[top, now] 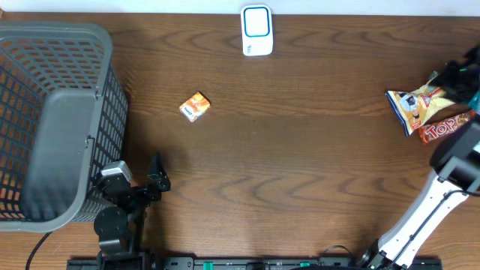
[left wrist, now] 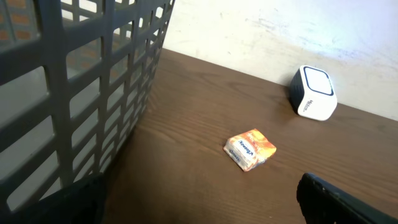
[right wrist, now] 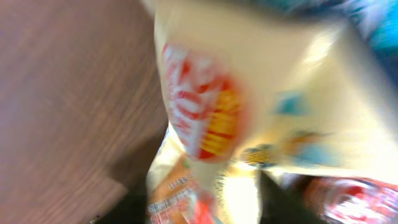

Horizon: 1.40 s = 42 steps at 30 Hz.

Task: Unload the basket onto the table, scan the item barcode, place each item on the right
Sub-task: 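Reach the right gripper to the orange Kleenex box and grasp it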

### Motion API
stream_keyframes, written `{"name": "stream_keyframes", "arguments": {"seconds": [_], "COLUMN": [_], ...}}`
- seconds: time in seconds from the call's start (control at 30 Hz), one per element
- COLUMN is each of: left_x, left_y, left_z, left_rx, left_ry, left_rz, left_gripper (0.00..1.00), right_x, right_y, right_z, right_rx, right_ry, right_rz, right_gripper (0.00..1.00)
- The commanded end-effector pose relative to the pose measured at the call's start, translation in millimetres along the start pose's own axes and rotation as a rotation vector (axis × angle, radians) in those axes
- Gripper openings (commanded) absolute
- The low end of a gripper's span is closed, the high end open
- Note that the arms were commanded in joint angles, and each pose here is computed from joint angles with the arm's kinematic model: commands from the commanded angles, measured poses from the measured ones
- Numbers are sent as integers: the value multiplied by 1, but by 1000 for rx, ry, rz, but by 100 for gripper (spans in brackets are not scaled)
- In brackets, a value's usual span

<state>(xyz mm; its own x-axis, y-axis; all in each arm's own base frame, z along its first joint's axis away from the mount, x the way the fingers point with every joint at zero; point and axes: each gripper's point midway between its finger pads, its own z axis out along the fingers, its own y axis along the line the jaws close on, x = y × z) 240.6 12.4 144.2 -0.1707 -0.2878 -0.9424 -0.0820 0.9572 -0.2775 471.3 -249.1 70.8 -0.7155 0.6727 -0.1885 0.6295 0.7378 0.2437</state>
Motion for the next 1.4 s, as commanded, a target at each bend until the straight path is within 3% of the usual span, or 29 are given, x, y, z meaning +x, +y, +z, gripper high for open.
{"name": "stream_keyframes", "arguments": {"seconds": [0.0, 0.2, 0.37, 0.57, 0.83, 0.87, 0.93, 0.97, 1.07, 1.13, 1.2, 1.3, 1.37], "left_x": [13, 13, 13, 13, 13, 13, 13, 13, 13, 13, 13, 13, 13], "left_y": [4, 4, 4, 4, 4, 4, 4, 4, 4, 4, 4, 4, 4], "left_z": [2, 2, 2, 2, 2, 2, 2, 2, 2, 2, 2, 2, 2], "left_rx": [-12, -12, -12, -12, -12, -12, -12, -12, -12, -12, -12, -12, -12], "left_ry": [31, 31, 31, 31, 31, 31, 31, 31, 31, 31, 31, 31, 31], "left_rz": [0, 0, 0, 0, 0, 0, 0, 0, 0, 0, 0, 0, 0], "left_gripper": [98, 98, 98, 98, 98, 98, 98, 98, 98, 98, 98, 98, 98], "right_x": [-19, 29, 101, 214, 352, 367, 384, 389, 400, 414, 425, 427, 427], "right_y": [34, 125, 192, 297, 376, 383, 394, 399, 412, 425, 436, 449, 452], "right_z": [-69, -147, -151, -132, -95, -84, -59, -38, -6, 6, 17, 34, 42], "right_rx": [-172, -532, -557, -617, -671, -658, -589, -511, -413, -430, -450, -439, -442], "right_ry": [-103, -14, 167, 306, 434, 429, 381, 329, 243, 216, 187, 122, 112], "right_rz": [-10, -95, -212, -646, -1063, -1126, -1234, -1289, -1345, -1383, -1419, -1434, -1423], "right_gripper": [99, 99, 99, 99, 99, 94, 82, 82, 93, 95, 84, 56, 52]}}
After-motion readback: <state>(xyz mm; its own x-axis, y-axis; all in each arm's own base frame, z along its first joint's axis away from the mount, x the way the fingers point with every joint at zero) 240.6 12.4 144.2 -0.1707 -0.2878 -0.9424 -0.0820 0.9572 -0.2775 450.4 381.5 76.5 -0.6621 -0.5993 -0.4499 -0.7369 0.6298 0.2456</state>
